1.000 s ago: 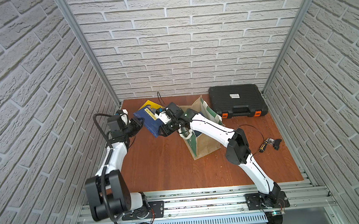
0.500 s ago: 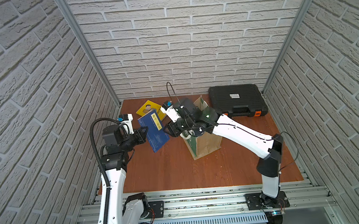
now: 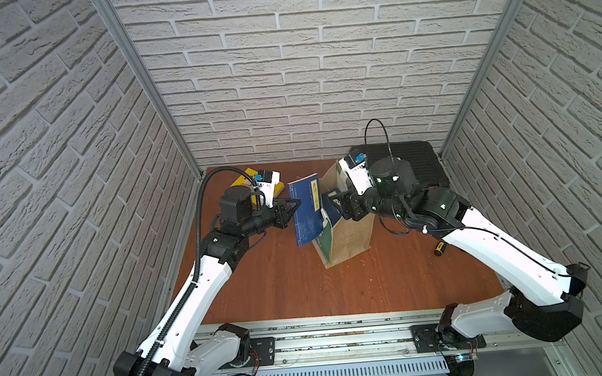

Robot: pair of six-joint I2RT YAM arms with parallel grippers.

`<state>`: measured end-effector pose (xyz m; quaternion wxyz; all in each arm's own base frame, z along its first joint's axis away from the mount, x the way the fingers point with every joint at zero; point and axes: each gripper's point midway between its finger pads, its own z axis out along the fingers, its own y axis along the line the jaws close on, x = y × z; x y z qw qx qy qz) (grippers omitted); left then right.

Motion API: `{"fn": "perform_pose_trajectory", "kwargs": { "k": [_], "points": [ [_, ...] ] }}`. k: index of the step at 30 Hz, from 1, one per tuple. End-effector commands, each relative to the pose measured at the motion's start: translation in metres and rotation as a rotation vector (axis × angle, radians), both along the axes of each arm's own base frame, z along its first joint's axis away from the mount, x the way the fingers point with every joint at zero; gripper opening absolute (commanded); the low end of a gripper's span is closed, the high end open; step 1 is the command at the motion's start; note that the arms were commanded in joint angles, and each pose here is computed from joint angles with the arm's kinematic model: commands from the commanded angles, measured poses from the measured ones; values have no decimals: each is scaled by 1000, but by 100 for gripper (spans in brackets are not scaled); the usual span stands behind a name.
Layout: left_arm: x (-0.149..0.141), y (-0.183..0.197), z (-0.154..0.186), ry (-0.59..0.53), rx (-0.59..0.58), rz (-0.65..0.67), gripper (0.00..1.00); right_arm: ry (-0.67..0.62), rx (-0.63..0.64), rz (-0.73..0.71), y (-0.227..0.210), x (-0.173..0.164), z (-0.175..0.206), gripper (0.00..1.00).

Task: Put the books into the canvas bag
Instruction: Pick up the book from the center of the board.

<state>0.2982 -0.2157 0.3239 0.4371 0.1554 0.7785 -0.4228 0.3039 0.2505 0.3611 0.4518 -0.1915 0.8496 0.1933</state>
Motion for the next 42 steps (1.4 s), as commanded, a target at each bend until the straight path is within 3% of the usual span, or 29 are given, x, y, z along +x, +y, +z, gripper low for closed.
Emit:
{"fn": "perform_pose_trajectory", "kwargs": {
  "k": [1,10,24,34,36,38,42],
  "points": [
    [-5,-16,50,-156,-148,-105,0,64,86,54,-2,-5,-1,71],
    [-24,-15,84,-195,-267,-201,0,185,230,130,1,7,-11,71],
    [-48,-9,140,-246,-379,-338,0,183,395,231,4,8,19,74],
    [-32,-4,125,-207,-346,-286,0,298,521,428,28,-6,28,73],
    [-28,-4,124,-193,-350,-287,0,329,553,471,33,-11,28,69],
    [-24,-4,122,-177,-348,-282,0,360,578,481,35,-11,26,58],
    [-17,-1,115,-166,-344,-245,0,411,614,519,34,-12,29,24]
  ]
}}
